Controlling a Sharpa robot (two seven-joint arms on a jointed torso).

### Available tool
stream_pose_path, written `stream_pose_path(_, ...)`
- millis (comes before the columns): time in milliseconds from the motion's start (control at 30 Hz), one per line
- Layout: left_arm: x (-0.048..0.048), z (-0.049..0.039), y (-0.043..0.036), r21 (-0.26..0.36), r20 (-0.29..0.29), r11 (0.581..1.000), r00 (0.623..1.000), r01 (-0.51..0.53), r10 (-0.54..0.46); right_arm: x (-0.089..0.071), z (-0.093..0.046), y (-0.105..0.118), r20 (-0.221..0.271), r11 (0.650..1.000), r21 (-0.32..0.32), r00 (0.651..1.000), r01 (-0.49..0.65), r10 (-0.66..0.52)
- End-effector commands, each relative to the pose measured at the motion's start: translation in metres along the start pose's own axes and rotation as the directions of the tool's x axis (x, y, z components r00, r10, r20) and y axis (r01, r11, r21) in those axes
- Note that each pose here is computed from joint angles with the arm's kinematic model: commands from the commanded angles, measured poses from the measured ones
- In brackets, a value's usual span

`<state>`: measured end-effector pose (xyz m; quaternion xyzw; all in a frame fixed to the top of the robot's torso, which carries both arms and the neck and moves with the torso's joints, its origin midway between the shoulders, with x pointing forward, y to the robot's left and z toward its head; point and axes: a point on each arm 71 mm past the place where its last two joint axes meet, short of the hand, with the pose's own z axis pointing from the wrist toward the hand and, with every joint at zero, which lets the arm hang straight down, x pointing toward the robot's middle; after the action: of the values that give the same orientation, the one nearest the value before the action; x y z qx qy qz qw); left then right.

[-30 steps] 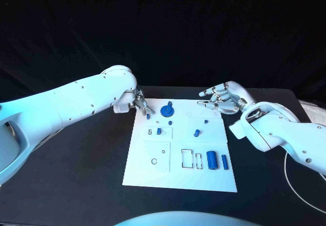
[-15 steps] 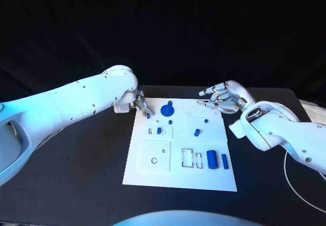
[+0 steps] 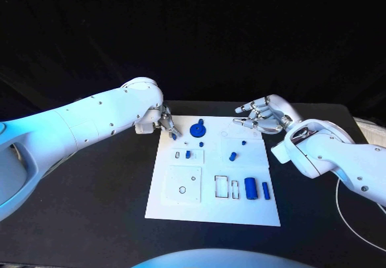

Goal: Assemble the parts on the task board

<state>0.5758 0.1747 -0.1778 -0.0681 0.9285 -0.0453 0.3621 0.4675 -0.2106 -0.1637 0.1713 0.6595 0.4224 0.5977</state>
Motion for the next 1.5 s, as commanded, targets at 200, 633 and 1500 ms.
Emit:
stream_pose_path(200, 0.0016, 0.0007, -0.0027, 0.023, -0.003, 0.999, 0.999, 0.035, -0.035, 0.001, 0.000, 0.001, -0.009, 1.000, -0.012, 1.000, 0.002, -0.002)
stream_pose_path(633, 0.0038, -0.0067, -0.0011, 0.108, 0.013, 0.989, 0.995, 0.099, -0.101, 0.001, 0.000, 0.000, -0.011, 1.000, -0.009, 1.000, 0.000, 0.000)
stream_pose_path(1500, 0.0513, -0.0389, 0.0093, 0.248, 0.105, 0.967, 0.991, 0.056, -0.084, 0.000, 0.000, -0.004, -0.014, 1.000, 0.004, 1.000, -0.005, 0.005)
